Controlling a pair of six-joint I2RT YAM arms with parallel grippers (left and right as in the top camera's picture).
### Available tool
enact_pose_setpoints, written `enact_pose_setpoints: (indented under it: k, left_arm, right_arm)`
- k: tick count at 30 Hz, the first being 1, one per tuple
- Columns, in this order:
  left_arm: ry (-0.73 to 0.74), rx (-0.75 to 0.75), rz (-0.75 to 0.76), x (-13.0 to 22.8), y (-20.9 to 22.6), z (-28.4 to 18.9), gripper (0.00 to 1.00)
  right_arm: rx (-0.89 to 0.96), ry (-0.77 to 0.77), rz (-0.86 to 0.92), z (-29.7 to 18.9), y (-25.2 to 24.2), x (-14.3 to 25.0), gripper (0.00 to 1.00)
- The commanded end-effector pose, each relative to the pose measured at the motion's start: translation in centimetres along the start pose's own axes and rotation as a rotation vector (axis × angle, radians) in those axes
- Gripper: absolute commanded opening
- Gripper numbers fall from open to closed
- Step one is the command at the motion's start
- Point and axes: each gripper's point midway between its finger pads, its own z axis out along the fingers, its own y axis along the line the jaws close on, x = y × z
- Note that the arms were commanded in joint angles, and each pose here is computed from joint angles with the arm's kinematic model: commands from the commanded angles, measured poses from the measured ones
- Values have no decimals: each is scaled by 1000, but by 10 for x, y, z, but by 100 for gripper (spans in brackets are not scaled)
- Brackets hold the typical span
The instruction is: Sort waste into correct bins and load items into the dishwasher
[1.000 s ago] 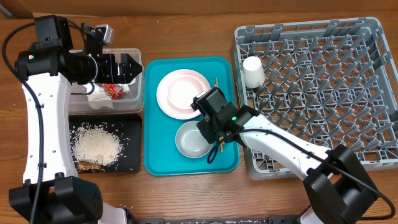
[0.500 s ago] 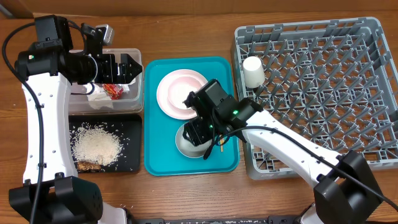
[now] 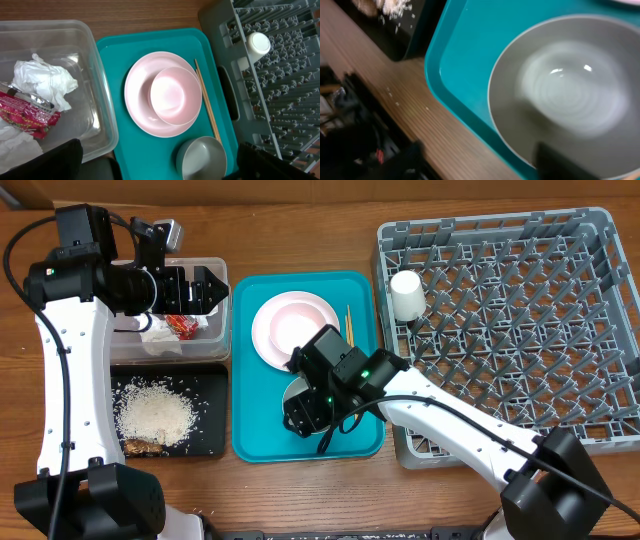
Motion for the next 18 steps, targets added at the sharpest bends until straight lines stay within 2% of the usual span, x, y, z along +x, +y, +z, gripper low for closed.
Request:
enact_pose_setpoints:
  k: [1, 2, 10, 15, 18]
  left_arm:
    - [-27, -6, 13, -8, -4, -8, 100]
    - [-27, -6, 13, -8, -4, -8, 100]
    - [-27, -6, 13, -8, -5, -8, 100]
    - [-27, -6, 13, -8, -5, -8, 100]
    - [-27, -6, 14, -8, -4, -8, 100]
  right_arm:
    - [31, -27, -13, -3, 0, -6, 56]
    - [81, -46, -11, -3, -9, -9, 51]
    - [450, -214, 99, -23, -70, -33, 40]
    - [514, -225, 101, -24, -82, -34, 34]
    - [531, -210, 103, -16, -89, -30, 34]
